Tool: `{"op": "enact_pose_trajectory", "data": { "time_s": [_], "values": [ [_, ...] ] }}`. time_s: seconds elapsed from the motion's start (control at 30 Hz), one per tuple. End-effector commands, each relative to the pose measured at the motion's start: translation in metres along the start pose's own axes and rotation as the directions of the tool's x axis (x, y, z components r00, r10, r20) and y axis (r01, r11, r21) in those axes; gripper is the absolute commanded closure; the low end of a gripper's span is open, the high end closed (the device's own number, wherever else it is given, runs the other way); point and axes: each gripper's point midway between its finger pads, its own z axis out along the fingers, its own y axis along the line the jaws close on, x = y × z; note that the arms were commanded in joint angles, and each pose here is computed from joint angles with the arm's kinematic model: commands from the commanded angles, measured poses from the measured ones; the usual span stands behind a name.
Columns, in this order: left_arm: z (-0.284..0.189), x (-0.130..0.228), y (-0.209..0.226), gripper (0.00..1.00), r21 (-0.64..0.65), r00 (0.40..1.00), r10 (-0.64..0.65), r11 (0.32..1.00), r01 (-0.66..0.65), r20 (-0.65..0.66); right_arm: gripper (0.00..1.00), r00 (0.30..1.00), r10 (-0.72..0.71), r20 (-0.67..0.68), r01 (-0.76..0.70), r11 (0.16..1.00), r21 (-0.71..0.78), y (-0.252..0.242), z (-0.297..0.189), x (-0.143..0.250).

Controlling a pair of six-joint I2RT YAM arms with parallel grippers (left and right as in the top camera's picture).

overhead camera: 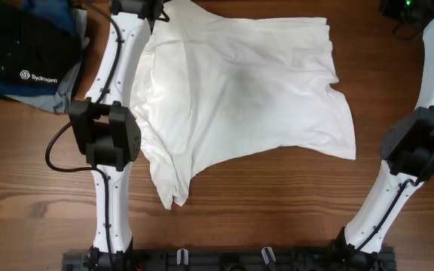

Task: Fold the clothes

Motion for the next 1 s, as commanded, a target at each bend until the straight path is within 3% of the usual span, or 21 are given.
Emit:
{"op": "enact_pose_trajectory", "data": {
  "time_s": [0.0,0.43,0.67,0.7,0.73,0.77,0.8,0.83,0.9,0.93,0.97],
  "values": [
    [-0.028,-0.029,-0.001,0.96,0.028,0.999,-0.005,1.0,0.004,0.044,0.96,1.0,0.005,0.011,-0.004,0.995,-0.102,0.026,-0.024,-0.008],
    [-0.032,0.028,0.008,0.96,-0.033,0.985,0.016,0.999,-0.022,-0.173,0.96,0.937,0.033,-0.347,-0.119,0.966,-0.228,0.076,-0.018,0.084],
    [-0.033,0.036,0.012,0.96,-0.049,0.978,0.017,0.998,-0.028,-0.208,0.96,0.923,0.022,-0.384,-0.115,0.968,-0.223,0.063,0.047,0.11],
    [-0.034,0.038,0.012,0.96,-0.052,0.977,0.017,0.998,-0.029,-0.214,0.87,0.924,0.026,-0.383,-0.123,0.965,-0.232,0.062,0.056,0.112],
    [-0.034,0.039,0.013,0.96,-0.054,0.975,0.017,0.998,-0.029,-0.22,0.66,0.923,0.026,-0.384,-0.125,0.964,-0.236,0.06,0.066,0.115],
    [-0.034,0.04,0.013,0.96,-0.056,0.974,0.017,0.998,-0.03,-0.224,0.57,0.921,0.034,-0.389,-0.134,0.963,-0.233,0.058,0.074,0.119],
    [-0.035,0.041,0.014,0.96,-0.057,0.974,0.017,0.998,-0.031,-0.226,0.4,0.918,0.032,-0.396,-0.134,0.963,-0.233,0.057,0.08,0.124],
    [-0.035,0.041,0.014,0.96,-0.058,0.973,0.017,0.998,-0.031,-0.229,0.33,0.915,0.023,-0.403,-0.128,0.964,-0.235,0.056,0.087,0.129],
    [-0.035,0.041,0.014,0.96,-0.058,0.973,0.017,0.998,-0.031,-0.229,0.38,0.913,-0.025,-0.408,-0.086,0.964,-0.253,0.057,0.097,0.138],
    [-0.035,0.041,0.014,0.96,-0.058,0.973,0.017,0.998,-0.031,-0.229,0.35,0.913,-0.051,-0.404,-0.053,0.969,-0.242,0.055,0.102,0.141],
    [-0.035,0.041,0.014,0.96,-0.059,0.973,0.017,0.998,-0.031,-0.229,0.24,0.915,-0.077,-0.397,-0.012,0.976,-0.216,0.052,0.106,0.141]
  ]
}}
